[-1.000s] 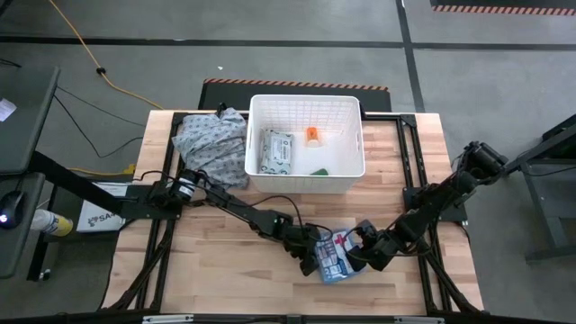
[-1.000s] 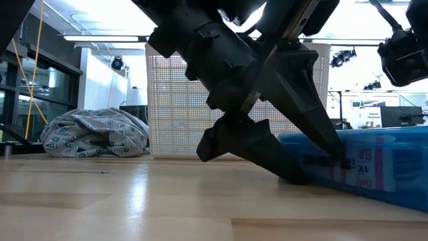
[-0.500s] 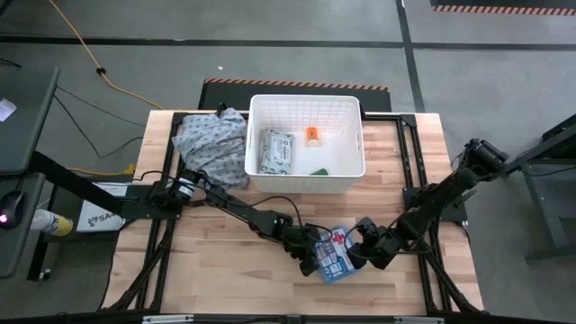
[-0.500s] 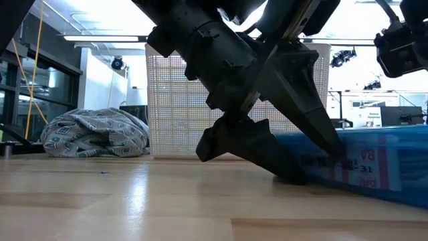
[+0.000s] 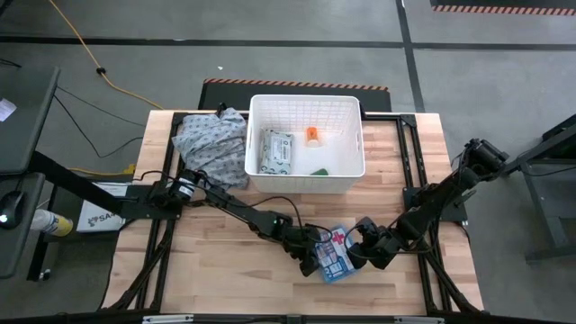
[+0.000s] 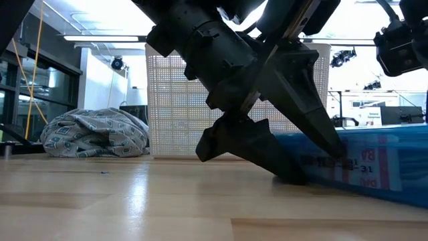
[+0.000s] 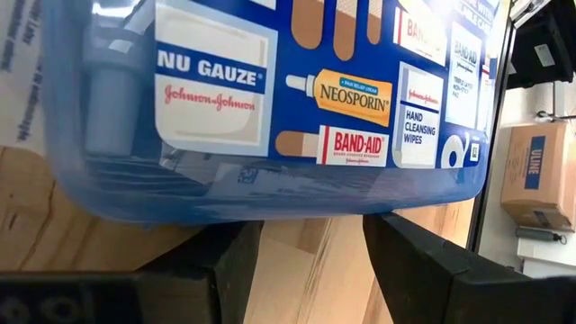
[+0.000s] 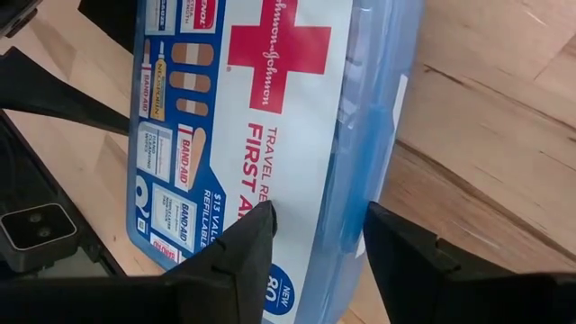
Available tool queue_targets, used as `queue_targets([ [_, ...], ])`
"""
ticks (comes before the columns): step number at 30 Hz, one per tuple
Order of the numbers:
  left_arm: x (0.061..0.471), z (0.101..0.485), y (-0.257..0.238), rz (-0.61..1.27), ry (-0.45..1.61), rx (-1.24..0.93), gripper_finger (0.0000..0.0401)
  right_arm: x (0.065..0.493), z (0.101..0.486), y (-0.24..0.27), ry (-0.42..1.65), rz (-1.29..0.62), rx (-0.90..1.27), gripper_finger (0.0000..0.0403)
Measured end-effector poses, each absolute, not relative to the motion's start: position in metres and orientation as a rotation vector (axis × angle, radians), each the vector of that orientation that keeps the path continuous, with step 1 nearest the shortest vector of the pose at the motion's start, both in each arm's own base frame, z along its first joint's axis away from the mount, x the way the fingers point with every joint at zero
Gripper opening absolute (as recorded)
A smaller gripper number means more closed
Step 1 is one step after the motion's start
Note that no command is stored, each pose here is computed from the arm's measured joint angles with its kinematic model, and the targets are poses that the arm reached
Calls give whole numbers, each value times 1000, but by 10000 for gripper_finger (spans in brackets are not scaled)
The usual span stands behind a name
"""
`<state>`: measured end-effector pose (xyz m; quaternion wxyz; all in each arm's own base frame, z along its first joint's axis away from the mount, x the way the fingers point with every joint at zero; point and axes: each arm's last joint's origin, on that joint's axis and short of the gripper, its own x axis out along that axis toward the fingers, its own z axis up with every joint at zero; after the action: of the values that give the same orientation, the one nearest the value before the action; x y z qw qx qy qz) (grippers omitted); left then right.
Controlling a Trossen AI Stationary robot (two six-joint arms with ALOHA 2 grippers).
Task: Pick & place medical supplies in basket/bin
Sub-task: Put the blue first aid kit in the white bin
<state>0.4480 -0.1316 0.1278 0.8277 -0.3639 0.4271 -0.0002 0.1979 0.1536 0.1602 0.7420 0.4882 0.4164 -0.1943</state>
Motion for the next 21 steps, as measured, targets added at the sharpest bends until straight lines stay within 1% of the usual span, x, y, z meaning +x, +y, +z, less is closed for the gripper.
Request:
queue_targets([
  [6,448,128,-131,3,906,-774,239,198,160,153,905,-426,1058,163],
  [21,448,128,-130,27,908,-774,239,199,162,151,838,-427,971,185],
])
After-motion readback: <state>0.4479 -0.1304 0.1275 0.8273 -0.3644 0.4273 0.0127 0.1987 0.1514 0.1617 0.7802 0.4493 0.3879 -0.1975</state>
